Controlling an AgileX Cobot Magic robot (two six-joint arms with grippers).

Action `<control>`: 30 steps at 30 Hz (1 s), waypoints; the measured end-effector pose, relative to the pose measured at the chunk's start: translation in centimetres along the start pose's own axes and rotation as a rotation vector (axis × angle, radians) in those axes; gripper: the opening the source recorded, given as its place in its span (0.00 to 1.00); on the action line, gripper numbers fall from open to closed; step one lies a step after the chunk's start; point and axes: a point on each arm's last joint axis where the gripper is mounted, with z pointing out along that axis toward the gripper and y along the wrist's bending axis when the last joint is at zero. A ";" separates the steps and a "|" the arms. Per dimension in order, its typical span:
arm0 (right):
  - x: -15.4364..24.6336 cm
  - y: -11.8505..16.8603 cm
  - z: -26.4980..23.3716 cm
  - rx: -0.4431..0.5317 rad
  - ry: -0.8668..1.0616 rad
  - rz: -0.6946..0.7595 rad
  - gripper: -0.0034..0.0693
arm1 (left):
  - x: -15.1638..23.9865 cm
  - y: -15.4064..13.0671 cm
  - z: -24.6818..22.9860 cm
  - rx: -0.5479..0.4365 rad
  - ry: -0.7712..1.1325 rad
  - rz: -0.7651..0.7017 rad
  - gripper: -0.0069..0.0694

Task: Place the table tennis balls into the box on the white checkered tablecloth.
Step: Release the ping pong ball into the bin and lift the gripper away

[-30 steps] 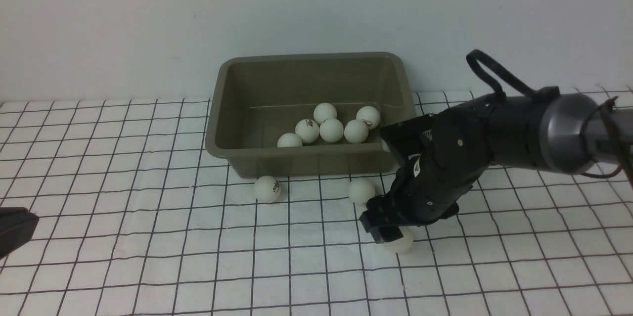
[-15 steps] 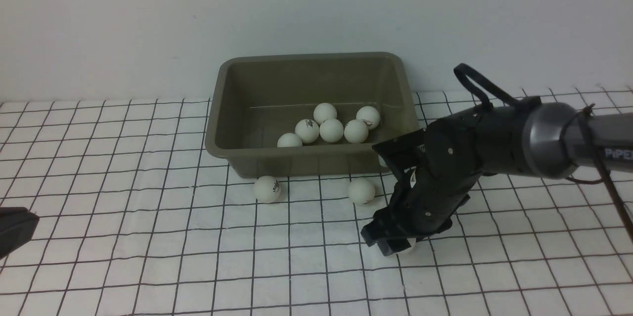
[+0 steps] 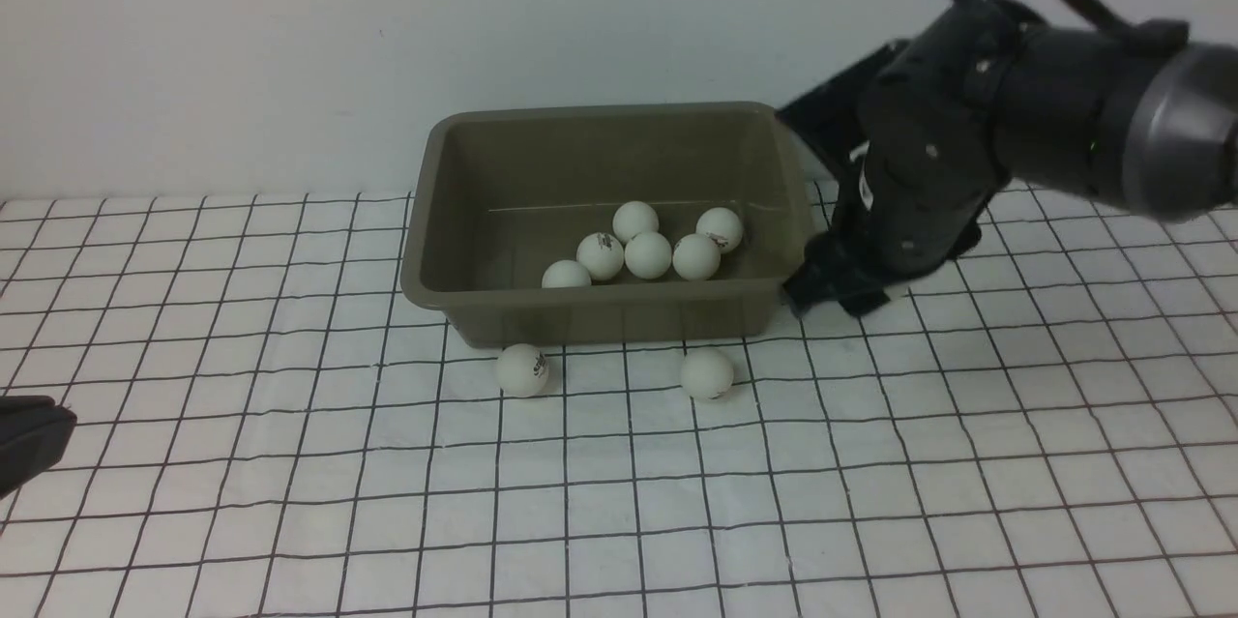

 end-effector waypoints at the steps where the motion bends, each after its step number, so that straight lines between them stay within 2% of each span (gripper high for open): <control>1: -1.1 -0.2 -0.8 -0.012 -0.053 0.004 0.54 | 0.0 0.0 0.0 0.000 0.000 0.000 0.08; 4: -2.9 0.1 -1.2 -0.059 -0.134 -0.003 0.54 | 0.0 0.0 0.0 0.000 0.000 0.000 0.08; 7: -4.3 1.0 0.4 -0.101 -0.163 -0.027 0.54 | 0.0 0.0 0.0 0.000 0.000 0.000 0.08; 18: -7.6 3.5 7.2 -0.147 -0.202 -0.052 0.54 | 0.0 0.0 0.0 0.000 0.000 0.000 0.08; 26: -7.3 4.3 9.4 -0.154 -0.172 -0.059 0.67 | 0.0 0.0 0.0 0.000 0.000 0.000 0.08; 30: -8.2 3.6 7.9 -0.144 -0.170 -0.047 0.68 | 0.0 0.0 0.0 0.000 0.000 0.000 0.08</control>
